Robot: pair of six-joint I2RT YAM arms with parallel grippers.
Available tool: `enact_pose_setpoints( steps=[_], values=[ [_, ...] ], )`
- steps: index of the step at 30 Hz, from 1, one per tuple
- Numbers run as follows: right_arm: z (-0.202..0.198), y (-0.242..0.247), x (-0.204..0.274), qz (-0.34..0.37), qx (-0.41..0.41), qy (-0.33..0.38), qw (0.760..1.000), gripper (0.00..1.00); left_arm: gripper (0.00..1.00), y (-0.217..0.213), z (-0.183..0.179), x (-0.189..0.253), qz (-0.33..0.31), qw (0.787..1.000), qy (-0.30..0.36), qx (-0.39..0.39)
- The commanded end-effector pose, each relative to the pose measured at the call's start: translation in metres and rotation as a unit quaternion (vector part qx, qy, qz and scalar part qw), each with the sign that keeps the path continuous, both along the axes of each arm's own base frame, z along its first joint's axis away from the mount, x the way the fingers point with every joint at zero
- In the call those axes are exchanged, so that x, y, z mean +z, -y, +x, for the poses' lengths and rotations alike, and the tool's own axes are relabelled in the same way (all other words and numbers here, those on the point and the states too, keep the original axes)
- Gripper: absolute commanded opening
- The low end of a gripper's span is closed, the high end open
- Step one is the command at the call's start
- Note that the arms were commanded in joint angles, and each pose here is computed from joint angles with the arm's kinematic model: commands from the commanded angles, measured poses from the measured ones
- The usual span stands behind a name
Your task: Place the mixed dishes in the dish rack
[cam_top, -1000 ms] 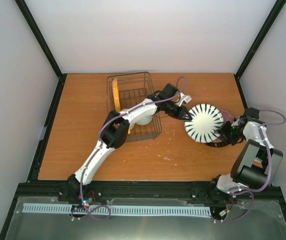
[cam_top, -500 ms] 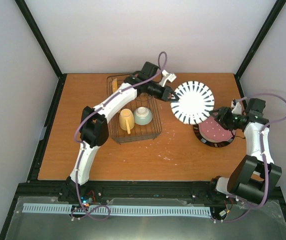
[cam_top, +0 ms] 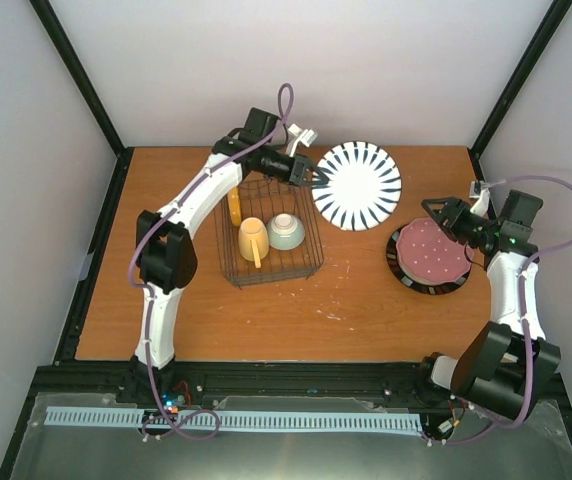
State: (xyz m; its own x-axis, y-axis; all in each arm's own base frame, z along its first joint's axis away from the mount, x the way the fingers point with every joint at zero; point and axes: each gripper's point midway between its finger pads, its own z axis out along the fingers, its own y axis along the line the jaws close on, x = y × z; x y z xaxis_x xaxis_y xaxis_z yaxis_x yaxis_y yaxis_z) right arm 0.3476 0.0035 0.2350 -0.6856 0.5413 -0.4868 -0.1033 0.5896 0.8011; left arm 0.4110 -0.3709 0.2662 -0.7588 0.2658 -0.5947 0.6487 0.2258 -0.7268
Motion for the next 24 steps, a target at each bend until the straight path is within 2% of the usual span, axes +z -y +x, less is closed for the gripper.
enact_pose_setpoints(
  steps=[1,5,8,9,12,19,22,24],
  values=[
    [-0.001,0.0,0.012,-0.02,-0.01,0.026,0.999,0.55,0.01,-0.012,0.008,0.066,0.025,0.992,0.102,0.068],
    [0.003,-0.003,0.009,-0.041,-0.018,0.022,0.999,0.55,0.01,-0.052,0.047,0.079,0.131,0.955,0.153,0.218],
    [0.014,-0.007,0.006,-0.066,-0.02,0.015,0.997,0.54,0.01,-0.085,0.057,0.086,0.192,0.92,0.166,0.299],
    [0.019,-0.01,0.004,-0.076,-0.018,0.013,0.997,0.54,0.01,-0.1,0.061,0.087,0.217,0.902,0.169,0.331],
    [0.035,-0.019,0.002,-0.102,-0.013,0.007,0.995,0.54,0.01,-0.133,0.06,0.082,0.272,0.865,0.155,0.392],
    [0.068,-0.042,-0.008,-0.12,0.018,-0.004,0.993,0.53,0.01,-0.189,0.052,0.063,0.383,0.783,0.123,0.475],
    [0.076,-0.049,-0.012,-0.119,0.035,-0.004,0.992,0.53,0.01,-0.203,0.048,0.05,0.42,0.76,0.119,0.482],
    [0.081,-0.051,-0.011,-0.119,0.042,0.0,0.992,0.53,0.01,-0.207,0.047,0.047,0.43,0.752,0.119,0.486]
  ],
)
